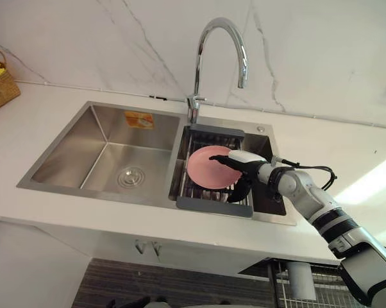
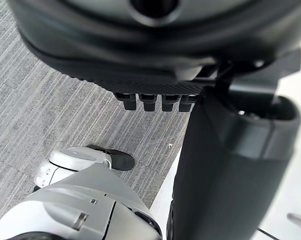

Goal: Walk over to the sink, pick up the cup, carry it to the dishwasher, place the cup inside the dishwasher, then close the dishwasher door

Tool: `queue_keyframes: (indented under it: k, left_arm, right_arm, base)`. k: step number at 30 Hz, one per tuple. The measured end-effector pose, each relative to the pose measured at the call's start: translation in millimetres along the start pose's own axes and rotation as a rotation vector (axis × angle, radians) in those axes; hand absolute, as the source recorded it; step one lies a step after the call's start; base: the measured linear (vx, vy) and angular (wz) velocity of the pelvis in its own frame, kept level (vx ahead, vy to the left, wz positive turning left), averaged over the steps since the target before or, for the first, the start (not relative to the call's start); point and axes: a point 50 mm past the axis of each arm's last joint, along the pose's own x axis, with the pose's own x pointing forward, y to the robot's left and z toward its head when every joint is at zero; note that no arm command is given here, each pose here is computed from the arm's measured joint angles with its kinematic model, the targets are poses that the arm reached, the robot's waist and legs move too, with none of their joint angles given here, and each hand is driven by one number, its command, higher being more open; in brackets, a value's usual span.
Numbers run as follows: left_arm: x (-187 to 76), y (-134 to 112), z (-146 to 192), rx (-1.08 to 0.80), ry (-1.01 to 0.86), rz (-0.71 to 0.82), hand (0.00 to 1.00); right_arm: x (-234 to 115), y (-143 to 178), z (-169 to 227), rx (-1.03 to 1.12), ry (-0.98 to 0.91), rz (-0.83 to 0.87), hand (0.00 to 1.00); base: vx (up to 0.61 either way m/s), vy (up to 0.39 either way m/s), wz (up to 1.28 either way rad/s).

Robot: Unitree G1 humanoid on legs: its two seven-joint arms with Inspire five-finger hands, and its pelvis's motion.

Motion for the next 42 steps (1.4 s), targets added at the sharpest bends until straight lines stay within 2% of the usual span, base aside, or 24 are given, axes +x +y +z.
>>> queue_keyframes:
  k: [7,8,16,25,42]
  left_arm:
    - [0,-3,7,0.03,-0.021,-0.014,1.0]
    - [0,-3,7,0.03,-0.022,-0.014,1.0]
    - [-1,-7,8,0.053,-0.033,0.014,1.0]
    - [-1,-11,9,0.062,-0.045,0.04,1.0]
    - [-2,-9,7,0.06,-0.065,0.045,1.0]
  right_arm:
    - [7,8,6,-0.122,0.046,-0.044,1.0]
    - [8,10,7,-0.13,0.052,-0.039,0.0]
    - [12,18,20,-0.257,0.073,-0.08,0.0]
    - [15,25,19,-0.22,0.14,-0.169,0.0]
    - [0,47,21,-0.112,0.091,-0.357,0.0]
  base:
    - [0.0,0.01,0.02]
    - [0.0,0.012,0.03]
    - [-0.01,0.006,0.0]
    - [-0.03,0.009,0.0]
    - [0.03,0.008,-0.03]
